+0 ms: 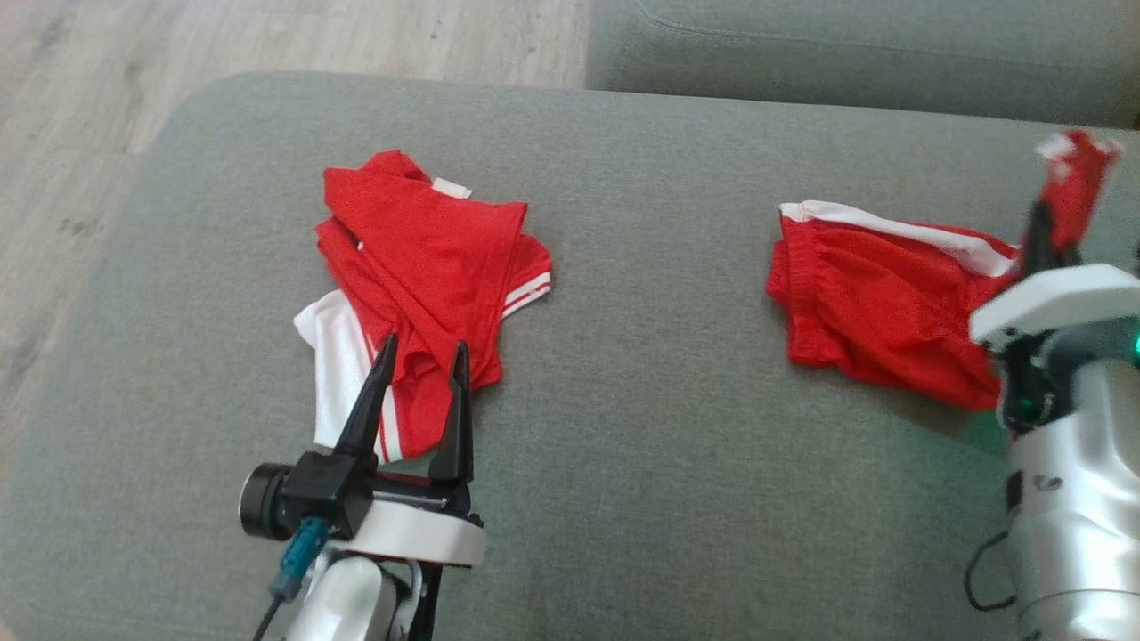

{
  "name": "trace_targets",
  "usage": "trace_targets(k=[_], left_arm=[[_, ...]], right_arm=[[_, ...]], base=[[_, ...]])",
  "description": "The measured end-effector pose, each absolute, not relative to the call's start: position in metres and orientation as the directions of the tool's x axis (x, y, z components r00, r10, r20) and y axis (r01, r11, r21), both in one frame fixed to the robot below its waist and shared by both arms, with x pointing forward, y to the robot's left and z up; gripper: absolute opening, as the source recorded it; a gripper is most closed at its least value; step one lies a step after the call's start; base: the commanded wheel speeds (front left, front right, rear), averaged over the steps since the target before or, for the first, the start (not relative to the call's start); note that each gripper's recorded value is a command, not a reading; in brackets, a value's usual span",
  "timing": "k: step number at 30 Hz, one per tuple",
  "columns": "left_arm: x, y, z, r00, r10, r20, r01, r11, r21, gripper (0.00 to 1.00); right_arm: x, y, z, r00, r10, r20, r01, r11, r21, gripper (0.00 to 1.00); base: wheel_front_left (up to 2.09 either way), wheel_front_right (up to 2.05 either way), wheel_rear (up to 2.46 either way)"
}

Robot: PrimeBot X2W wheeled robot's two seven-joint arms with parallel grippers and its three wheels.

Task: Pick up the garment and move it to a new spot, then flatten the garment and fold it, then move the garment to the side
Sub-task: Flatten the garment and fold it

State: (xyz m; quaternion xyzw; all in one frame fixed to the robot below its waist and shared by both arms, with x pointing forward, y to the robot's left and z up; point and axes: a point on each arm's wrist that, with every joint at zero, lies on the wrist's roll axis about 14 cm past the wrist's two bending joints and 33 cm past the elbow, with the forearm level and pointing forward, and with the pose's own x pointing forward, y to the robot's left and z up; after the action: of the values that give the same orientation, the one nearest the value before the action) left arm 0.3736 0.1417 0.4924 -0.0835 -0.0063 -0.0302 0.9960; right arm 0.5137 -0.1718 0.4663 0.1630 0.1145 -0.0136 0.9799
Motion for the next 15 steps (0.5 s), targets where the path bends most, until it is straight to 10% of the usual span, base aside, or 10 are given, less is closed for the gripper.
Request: trace_targets(k=[15], left_arm=[[0.351,0.174,0.501,0.998,0.055,0.038,-0.046,0.978,-0.203,1.0]], right_arm=[[0.498,-0.008,0.478,0.872,0.452,-0.19,-0.365,0.857,0.363,0.0]], base=[[0.0,0.0,0.0]])
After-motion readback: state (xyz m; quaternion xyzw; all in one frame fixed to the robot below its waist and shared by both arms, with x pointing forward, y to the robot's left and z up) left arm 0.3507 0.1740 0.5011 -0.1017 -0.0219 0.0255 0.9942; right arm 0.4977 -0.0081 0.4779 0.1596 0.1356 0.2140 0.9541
